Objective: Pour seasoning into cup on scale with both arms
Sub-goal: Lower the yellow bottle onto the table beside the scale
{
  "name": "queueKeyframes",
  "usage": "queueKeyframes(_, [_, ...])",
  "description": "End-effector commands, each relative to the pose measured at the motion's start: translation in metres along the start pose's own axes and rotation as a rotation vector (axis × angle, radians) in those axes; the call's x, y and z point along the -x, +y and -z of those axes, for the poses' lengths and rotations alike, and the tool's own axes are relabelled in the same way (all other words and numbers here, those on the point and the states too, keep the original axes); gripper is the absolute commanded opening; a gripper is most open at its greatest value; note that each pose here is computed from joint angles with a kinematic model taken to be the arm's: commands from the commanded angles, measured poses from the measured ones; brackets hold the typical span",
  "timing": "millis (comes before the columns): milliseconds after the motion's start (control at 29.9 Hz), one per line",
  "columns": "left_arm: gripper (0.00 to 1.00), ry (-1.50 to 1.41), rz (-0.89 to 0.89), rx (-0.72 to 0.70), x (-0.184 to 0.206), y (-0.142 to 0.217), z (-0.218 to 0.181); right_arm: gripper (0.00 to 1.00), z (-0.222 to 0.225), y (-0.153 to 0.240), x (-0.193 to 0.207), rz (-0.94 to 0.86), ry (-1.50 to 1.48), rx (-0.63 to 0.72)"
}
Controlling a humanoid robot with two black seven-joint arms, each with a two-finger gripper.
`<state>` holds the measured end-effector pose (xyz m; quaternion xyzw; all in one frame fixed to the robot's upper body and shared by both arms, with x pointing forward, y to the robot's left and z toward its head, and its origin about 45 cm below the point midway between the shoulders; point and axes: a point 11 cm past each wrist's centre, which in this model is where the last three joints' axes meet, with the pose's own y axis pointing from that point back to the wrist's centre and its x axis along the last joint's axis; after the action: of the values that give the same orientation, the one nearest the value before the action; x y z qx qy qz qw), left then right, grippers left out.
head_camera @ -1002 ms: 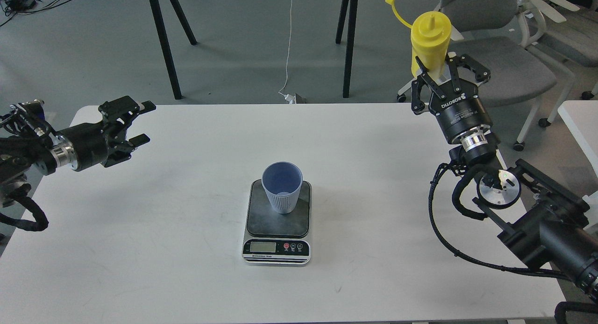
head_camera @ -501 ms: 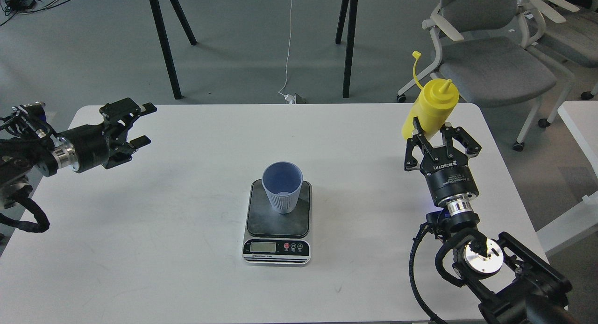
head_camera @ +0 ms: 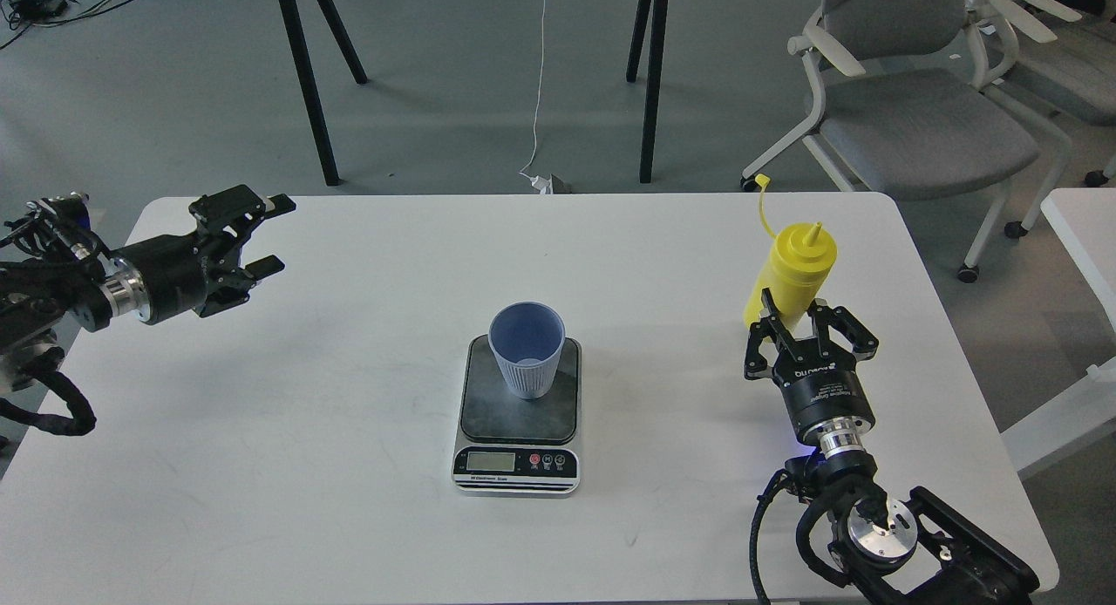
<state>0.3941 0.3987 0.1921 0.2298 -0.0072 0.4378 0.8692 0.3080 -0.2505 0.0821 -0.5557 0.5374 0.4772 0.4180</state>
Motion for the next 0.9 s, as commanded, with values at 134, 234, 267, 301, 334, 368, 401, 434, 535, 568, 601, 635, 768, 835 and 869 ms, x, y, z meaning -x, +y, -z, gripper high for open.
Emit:
queueKeyframes(134, [0.99,-0.001,-0.001,-0.001,0.0,0.001,0.0,0.41,-0.012,0.01,-0.011,-0.035,-0.016,0.012])
queueKeyframes(234, [0.99,0.0,0.0,-0.001,0.0,0.0,0.0,0.41,-0.015,0.011,-0.013,-0.039,-0.017,0.019])
queueKeyframes(267, [0.99,-0.001,0.001,-0.001,0.0,0.0,0.0,0.41,-0.017,0.012,-0.014,-0.044,-0.015,0.024])
queueKeyframes(301, [0.99,-0.001,0.001,-0.001,0.0,0.0,0.0,0.42,-0.018,0.012,-0.015,-0.046,-0.014,0.028])
queueKeyframes(334, [0.99,0.0,0.001,-0.002,0.0,0.0,0.001,0.43,-0.019,0.013,-0.016,-0.048,-0.012,0.032])
queueKeyframes(368, [0.99,-0.001,0.001,-0.001,0.0,0.0,0.0,0.43,-0.019,0.014,-0.017,-0.051,-0.012,0.032])
queueKeyframes(401, [0.99,-0.001,0.0,-0.003,0.0,0.001,0.001,0.44,-0.02,0.015,-0.018,-0.055,-0.014,0.035])
queueKeyframes(434, [0.99,-0.002,0.0,-0.002,0.0,0.001,0.0,0.46,-0.021,0.016,-0.018,-0.056,-0.015,0.037])
queueKeyframes(535, [0.99,-0.001,0.0,-0.003,0.0,0.001,0.001,0.48,-0.028,0.017,-0.018,-0.055,-0.016,0.053])
queueKeyframes(568, [0.99,-0.001,0.0,-0.003,0.0,0.001,0.001,0.48,-0.031,0.018,-0.019,-0.056,-0.016,0.062])
queueKeyframes(601, [0.99,-0.001,0.0,-0.003,0.0,0.001,0.001,0.49,-0.034,0.019,-0.019,-0.058,-0.014,0.073])
queueKeyframes(635, [0.99,-0.001,0.0,-0.003,0.0,0.001,0.001,0.49,-0.035,0.02,-0.02,-0.059,-0.013,0.077])
queueKeyframes(768, [0.99,-0.001,0.0,-0.003,0.0,0.001,0.001,0.54,-0.036,0.02,-0.02,-0.06,-0.013,0.08])
queueKeyframes(835, [0.99,-0.001,0.0,-0.003,0.0,0.001,0.001,0.59,-0.036,0.021,-0.02,-0.06,-0.012,0.082])
queueKeyframes(869, [0.99,0.0,0.001,-0.002,0.0,0.0,0.001,0.6,-0.036,0.021,-0.02,-0.061,-0.013,0.08])
